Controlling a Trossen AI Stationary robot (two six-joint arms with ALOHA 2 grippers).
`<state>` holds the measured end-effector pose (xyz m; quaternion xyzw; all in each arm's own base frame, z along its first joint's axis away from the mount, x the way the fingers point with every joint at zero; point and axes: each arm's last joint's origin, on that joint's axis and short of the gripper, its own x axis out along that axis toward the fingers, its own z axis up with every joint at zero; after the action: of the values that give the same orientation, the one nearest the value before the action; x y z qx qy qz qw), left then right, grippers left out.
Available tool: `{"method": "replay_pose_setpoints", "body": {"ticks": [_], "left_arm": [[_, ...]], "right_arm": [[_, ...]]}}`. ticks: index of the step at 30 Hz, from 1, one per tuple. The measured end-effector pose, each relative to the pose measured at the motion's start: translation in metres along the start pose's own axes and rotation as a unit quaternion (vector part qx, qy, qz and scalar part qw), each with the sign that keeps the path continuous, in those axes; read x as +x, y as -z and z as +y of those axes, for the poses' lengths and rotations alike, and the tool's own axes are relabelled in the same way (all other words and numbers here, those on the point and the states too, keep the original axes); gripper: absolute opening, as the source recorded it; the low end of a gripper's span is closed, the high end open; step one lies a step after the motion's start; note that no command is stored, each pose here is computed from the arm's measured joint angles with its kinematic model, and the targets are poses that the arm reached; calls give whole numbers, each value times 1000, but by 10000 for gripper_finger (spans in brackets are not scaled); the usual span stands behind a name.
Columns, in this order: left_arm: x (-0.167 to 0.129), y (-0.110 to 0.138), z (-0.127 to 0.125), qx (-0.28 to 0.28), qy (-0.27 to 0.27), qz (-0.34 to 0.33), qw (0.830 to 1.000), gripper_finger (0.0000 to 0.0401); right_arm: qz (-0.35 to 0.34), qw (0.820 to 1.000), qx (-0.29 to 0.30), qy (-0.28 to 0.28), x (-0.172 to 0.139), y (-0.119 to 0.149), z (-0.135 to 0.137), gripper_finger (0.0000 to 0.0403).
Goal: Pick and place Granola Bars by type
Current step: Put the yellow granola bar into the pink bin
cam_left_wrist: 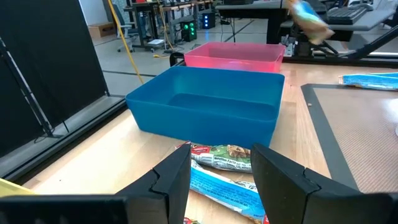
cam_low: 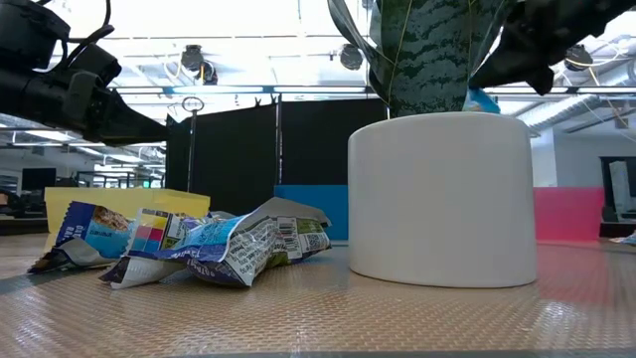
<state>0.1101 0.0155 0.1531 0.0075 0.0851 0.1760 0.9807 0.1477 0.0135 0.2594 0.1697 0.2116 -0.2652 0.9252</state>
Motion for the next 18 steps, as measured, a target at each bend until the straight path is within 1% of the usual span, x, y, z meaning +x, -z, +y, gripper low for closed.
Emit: {"method": "replay_pose_setpoints", "body": {"ticks": [4,8,10,14,16,18], "left_arm": [[0,0,0,0,0,0,1000,173],[0,0,0,0,0,0,1000,173],[0,0,0,0,0,0,1000,173],[0,0,0,0,0,0,1000,173],[0,0,0,0,0,0,1000,173],[0,0,0,0,0,0,1000,173]], "right_arm": [[33,995,14,89,-8,-15,-35,0],[91,980,24,177,-16,-25,-60,0],[111,974,28,196,-14,-28,-68,0],[159,964,36,210,-1,-29,-82,0],[188,956,36,220,7,-26,-90,0],[209,947,30,244,15,-25,-97,0]]}}
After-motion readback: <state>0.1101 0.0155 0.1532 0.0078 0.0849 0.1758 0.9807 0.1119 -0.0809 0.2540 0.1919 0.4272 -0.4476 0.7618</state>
